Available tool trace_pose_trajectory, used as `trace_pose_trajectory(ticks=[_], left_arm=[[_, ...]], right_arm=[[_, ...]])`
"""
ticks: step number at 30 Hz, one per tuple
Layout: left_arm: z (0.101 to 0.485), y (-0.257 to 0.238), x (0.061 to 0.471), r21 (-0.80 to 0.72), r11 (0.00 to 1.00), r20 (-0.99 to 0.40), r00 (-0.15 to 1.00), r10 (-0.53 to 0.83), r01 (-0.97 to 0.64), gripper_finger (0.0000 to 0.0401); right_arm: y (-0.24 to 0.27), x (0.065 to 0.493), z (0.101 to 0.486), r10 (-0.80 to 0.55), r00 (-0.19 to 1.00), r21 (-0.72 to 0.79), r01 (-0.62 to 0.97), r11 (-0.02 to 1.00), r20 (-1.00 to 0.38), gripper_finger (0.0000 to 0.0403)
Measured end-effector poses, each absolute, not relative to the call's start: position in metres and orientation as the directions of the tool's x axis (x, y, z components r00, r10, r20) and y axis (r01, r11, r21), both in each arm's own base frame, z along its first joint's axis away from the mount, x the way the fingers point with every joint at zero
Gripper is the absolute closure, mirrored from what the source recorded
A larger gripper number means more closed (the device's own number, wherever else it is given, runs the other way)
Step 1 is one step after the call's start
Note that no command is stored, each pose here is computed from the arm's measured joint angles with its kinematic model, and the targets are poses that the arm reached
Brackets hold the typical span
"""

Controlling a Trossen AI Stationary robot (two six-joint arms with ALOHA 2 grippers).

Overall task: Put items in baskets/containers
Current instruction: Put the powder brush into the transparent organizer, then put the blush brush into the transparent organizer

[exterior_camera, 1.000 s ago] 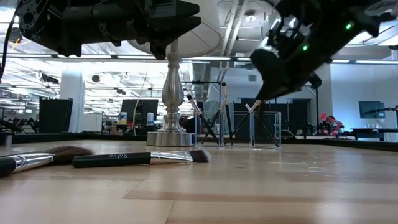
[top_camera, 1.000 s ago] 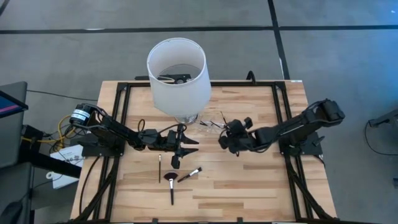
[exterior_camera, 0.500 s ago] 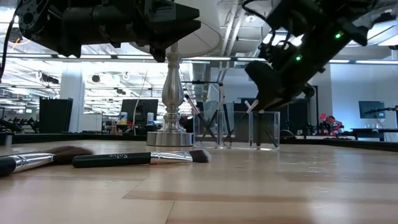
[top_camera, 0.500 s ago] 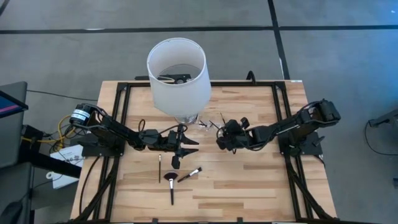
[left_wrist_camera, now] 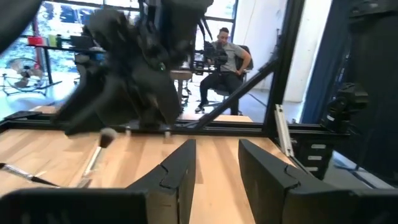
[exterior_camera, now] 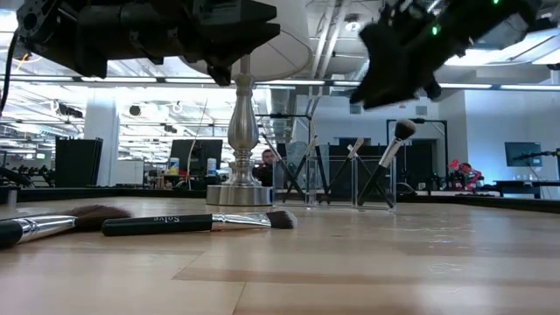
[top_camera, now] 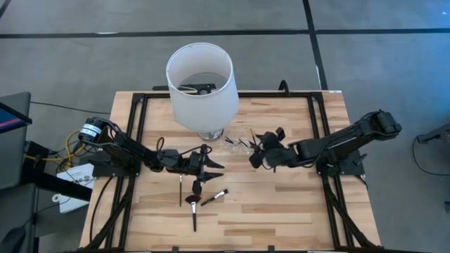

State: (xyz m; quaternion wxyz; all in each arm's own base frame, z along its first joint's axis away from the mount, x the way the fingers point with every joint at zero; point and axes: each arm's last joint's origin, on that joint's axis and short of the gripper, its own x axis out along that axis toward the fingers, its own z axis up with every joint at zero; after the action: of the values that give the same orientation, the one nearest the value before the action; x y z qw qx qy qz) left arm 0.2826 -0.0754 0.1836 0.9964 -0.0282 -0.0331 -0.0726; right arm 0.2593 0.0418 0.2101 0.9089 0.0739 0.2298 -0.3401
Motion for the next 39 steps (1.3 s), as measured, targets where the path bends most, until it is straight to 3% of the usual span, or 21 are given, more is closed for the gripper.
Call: trace_pose_trajectory(ticks=[7, 11, 16, 20, 27, 32, 39], left_arm=[[0.176, -0.086, 0.279, -0.121, 0.976, -0.006, 0.983, -0.183, 0.181, 0.0284], [0.164, -0.090, 0.272, -0.183, 0.966, -0.080, 0.976, -0.201, 0.184, 0.0284], [0.160, -0.093, 0.260, -0.230, 0.958, -0.096, 0.975, -0.200, 0.173, 0.0284], [0.168, -0.088, 0.246, -0.228, 0.966, -0.060, 0.988, -0.140, 0.122, 0.0284], [0.186, -0.077, 0.220, -0.247, 0.962, 0.031, 0.993, -0.116, 0.120, 0.0284], [0.185, -0.072, 0.208, -0.249, 0.962, 0.040, 0.994, -0.104, 0.111, 0.0284], [0.178, -0.070, 0.204, -0.245, 0.966, 0.012, 0.997, -0.082, 0.082, 0.0284]], right_arm=[[0.052, 0.270, 0.245, -0.482, 0.837, -0.008, 0.497, 0.868, -0.261, 0.0223], [0.063, 0.281, 0.251, -0.245, 0.950, -0.058, 0.239, 0.969, -0.193, 0.0228], [0.085, 0.293, 0.223, 0.078, 0.952, -0.041, -0.095, 0.995, -0.295, 0.0234], [0.096, 0.305, 0.186, 0.088, 0.918, -0.069, -0.124, 0.990, -0.387, 0.0236], [0.096, 0.337, 0.130, 0.174, 0.905, -0.033, -0.202, 0.979, -0.389, 0.0237], [0.106, 0.362, 0.105, 0.277, 0.864, 0.039, -0.288, 0.957, -0.420, 0.0237], [0.116, 0.379, 0.076, 0.278, 0.824, 0.036, -0.300, 0.953, -0.493, 0.0232]])
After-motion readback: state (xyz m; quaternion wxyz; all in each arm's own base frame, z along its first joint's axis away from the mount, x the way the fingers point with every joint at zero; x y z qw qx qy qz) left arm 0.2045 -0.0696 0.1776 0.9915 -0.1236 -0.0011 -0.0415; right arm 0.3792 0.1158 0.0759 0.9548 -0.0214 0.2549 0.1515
